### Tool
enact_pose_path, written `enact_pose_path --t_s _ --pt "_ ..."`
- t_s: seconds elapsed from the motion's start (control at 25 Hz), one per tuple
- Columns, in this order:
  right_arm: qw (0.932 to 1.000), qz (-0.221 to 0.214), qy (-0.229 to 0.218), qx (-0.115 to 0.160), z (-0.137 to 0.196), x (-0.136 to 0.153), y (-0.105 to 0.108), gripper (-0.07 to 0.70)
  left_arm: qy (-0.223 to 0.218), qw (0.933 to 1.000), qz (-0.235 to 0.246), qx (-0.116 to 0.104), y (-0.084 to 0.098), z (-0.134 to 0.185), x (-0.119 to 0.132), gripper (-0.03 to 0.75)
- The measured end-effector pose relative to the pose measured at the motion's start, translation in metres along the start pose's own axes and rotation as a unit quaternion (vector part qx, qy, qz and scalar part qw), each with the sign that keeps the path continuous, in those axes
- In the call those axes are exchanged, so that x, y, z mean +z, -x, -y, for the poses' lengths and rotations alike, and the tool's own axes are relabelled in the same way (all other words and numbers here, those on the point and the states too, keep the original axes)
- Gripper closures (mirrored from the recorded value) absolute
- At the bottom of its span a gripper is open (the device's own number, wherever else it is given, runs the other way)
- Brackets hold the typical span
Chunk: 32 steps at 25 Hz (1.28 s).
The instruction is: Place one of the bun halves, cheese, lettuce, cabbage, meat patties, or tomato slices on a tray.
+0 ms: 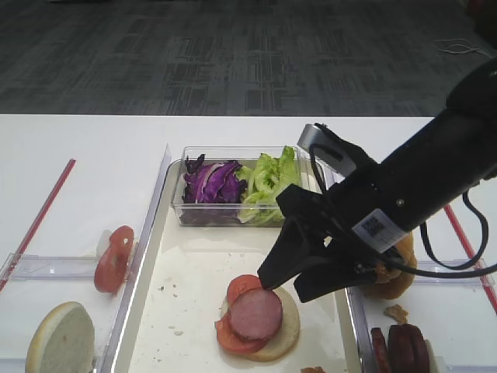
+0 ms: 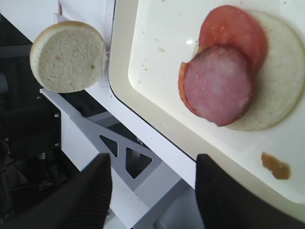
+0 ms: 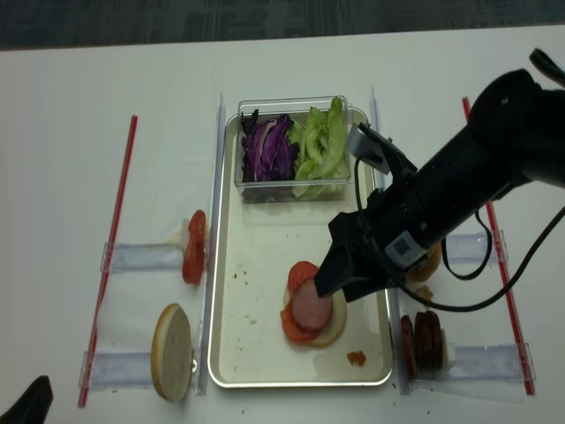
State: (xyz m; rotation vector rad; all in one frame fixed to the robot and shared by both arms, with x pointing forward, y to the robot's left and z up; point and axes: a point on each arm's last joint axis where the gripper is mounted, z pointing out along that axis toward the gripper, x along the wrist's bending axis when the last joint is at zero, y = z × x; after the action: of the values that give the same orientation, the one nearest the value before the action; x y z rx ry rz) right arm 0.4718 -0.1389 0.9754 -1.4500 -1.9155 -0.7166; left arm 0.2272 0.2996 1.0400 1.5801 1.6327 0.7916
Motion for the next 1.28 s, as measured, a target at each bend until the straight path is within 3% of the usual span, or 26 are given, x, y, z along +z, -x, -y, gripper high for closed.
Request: enact_pose_path --t_s 0.24,0.44,0.84,1.16,1.28 --pt "0.9983 0.046 -0.035 -0.011 -0.009 -0.014 -0.010 0.216 0.000 1.0000 0.000 0.000 0.000 0.000 0.000 0.247" --pt "0.9927 0.102 -0.060 -0.024 -0.015 -0.028 -0.015 0.216 0.000 1.0000 0.000 0.000 0.000 0.000 0.000 0.247" --pt "0.9735 0.224 -0.029 -0.033 -0.036 -0.057 -0.021 0.216 0.000 1.0000 0.000 0.000 0.000 0.000 0.000 0.247" --pt "0.9620 0.272 -0.020 -0.011 -0.038 -0.064 -0.017 0.216 0.000 1.0000 0.000 0.000 0.000 0.000 0.000 0.247" --pt "0.9595 0.281 -0.021 -0.014 -0.038 -0.065 -0.016 0.216 0.000 1.0000 0.000 0.000 0.000 0.000 0.000 0.247"
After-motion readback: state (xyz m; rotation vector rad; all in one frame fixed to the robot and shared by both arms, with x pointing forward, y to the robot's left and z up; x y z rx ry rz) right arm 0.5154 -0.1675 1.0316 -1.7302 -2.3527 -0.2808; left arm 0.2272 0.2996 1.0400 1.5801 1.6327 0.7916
